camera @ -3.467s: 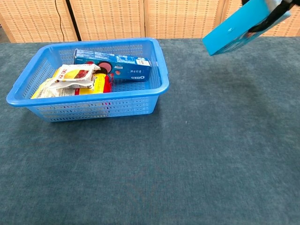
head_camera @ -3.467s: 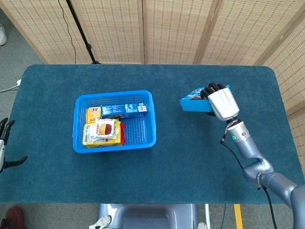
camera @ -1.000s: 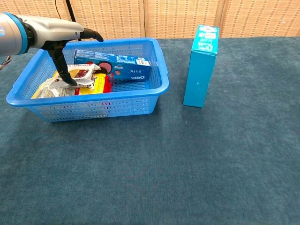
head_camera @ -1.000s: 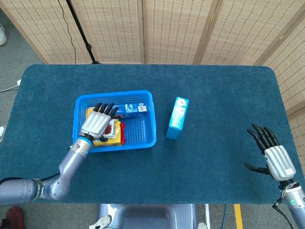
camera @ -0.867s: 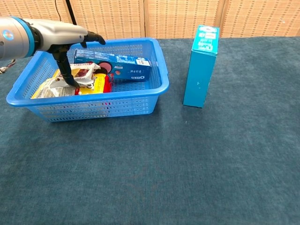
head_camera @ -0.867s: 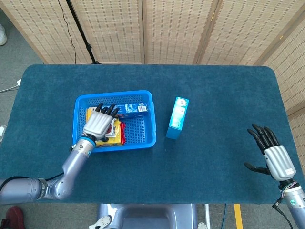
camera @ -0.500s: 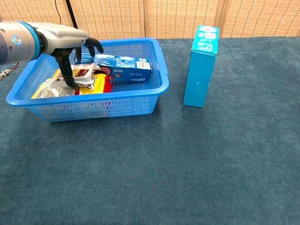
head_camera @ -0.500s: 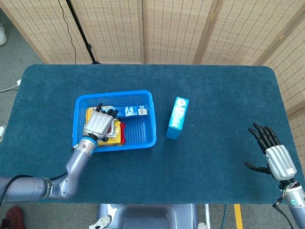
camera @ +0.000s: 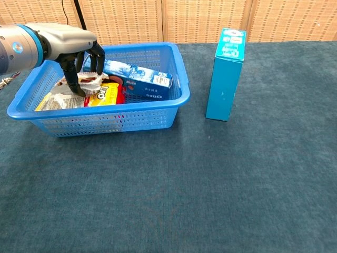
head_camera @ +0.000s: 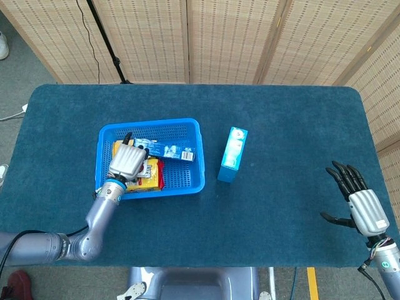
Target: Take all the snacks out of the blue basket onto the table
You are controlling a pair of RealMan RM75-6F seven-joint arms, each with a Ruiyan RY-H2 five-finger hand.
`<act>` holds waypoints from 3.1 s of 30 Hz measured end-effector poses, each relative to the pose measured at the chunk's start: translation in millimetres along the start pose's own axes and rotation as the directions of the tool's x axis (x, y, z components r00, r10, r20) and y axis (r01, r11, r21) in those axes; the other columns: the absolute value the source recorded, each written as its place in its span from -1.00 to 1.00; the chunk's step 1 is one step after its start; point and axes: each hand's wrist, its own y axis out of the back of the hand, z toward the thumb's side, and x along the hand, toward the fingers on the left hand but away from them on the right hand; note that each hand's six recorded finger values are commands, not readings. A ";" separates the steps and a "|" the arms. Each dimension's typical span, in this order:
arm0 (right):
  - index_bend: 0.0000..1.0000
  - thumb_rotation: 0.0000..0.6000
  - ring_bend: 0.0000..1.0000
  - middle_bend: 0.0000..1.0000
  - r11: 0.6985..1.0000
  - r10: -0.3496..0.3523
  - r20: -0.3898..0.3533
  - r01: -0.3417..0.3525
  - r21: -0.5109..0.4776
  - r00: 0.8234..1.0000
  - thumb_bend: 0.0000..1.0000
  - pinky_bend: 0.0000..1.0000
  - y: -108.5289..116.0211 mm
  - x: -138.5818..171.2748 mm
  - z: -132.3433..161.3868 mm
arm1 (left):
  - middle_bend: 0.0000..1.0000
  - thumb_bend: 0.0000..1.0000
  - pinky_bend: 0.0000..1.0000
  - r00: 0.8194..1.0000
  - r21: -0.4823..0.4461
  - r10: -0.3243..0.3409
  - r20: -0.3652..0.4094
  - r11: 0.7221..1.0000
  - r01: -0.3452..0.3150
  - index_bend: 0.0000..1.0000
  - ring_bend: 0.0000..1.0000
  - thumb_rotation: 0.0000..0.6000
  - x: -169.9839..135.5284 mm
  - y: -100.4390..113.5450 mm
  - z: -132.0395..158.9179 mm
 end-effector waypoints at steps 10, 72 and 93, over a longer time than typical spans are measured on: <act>-1.00 1.00 -1.00 -1.00 1.000 -0.001 -0.001 0.001 -0.002 1.000 -1.00 -1.00 -0.2 0.6 1.1 | -0.14 -0.69 -1.00 0.996 -0.037 0.092 0.008 0.995 -0.092 -0.13 -0.05 1.00 -13.0 30.1 -12.7; -1.00 1.00 -1.00 -1.00 1.000 0.018 0.020 -0.017 -0.009 1.000 -1.00 -1.00 -1.5 -0.7 -3.4 | -1.00 -1.00 -0.91 0.996 -0.096 0.048 0.071 0.995 -0.041 -1.00 -1.00 1.00 15.6 13.1 -47.1; -1.00 1.00 -1.00 -1.00 0.999 0.042 0.043 -0.041 -0.008 0.998 -1.00 -1.00 -9.6 -4.8 -9.6 | -0.44 -0.88 -0.13 0.999 -0.037 0.034 0.004 0.999 -0.034 -0.22 -0.37 1.00 52.1 -5.7 -19.7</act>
